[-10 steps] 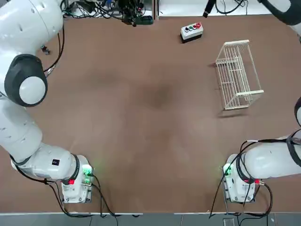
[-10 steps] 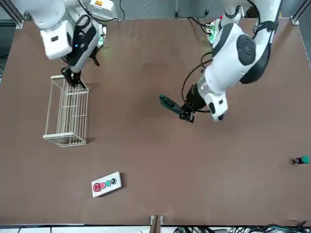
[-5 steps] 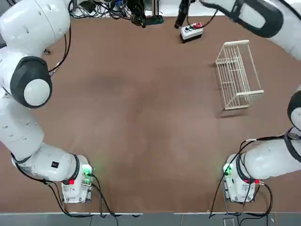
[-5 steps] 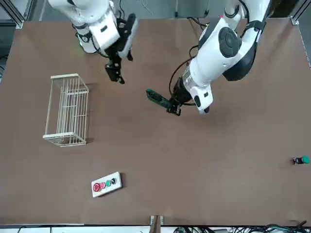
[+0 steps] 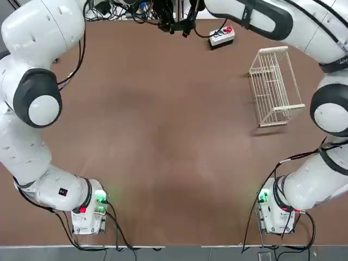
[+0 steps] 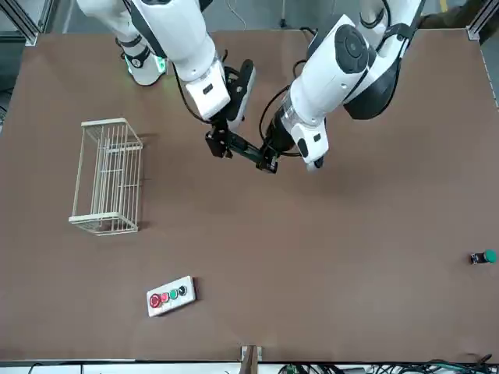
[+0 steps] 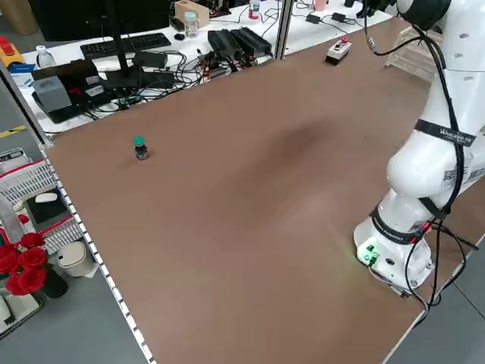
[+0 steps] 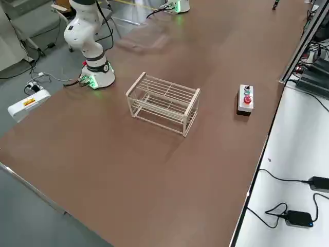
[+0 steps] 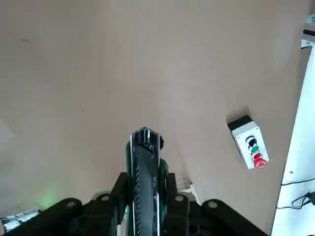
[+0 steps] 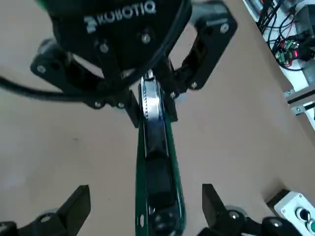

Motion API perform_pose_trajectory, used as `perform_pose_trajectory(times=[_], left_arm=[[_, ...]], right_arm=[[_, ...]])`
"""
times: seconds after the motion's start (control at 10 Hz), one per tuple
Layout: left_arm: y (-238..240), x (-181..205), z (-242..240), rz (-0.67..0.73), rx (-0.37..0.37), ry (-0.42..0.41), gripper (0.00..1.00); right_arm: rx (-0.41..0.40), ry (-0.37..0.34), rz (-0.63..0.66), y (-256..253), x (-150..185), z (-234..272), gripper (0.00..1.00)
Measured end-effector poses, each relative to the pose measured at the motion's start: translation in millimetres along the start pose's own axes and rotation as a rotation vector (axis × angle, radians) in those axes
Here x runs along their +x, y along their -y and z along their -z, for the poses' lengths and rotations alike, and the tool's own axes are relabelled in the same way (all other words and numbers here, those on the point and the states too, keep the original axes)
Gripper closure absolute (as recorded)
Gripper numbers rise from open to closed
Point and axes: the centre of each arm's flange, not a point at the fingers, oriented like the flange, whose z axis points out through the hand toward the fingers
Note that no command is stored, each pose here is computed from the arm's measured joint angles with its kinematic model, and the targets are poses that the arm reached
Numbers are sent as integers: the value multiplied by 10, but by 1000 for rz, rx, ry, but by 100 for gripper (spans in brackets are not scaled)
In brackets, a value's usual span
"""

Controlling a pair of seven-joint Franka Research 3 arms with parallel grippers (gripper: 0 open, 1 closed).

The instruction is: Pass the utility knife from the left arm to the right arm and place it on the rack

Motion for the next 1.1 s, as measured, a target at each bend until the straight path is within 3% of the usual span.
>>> perform_pose_trajectory(times=[0.6,0.8,0.9,1.1], left_arm=[[47,-77,-18,-12,13,4,66],[47,-79,-15,-12,13,5,66],[48,-77,-14,-12,15,4,66],[39,-65,6,-10,16,3,66]], right_arm=[[-1,-14,-3,11,106,-207,0],[-7,-11,-2,-7,105,-238,5],[-9,-11,-1,-9,105,-239,12],[-8,-10,-2,-10,104,-244,45]])
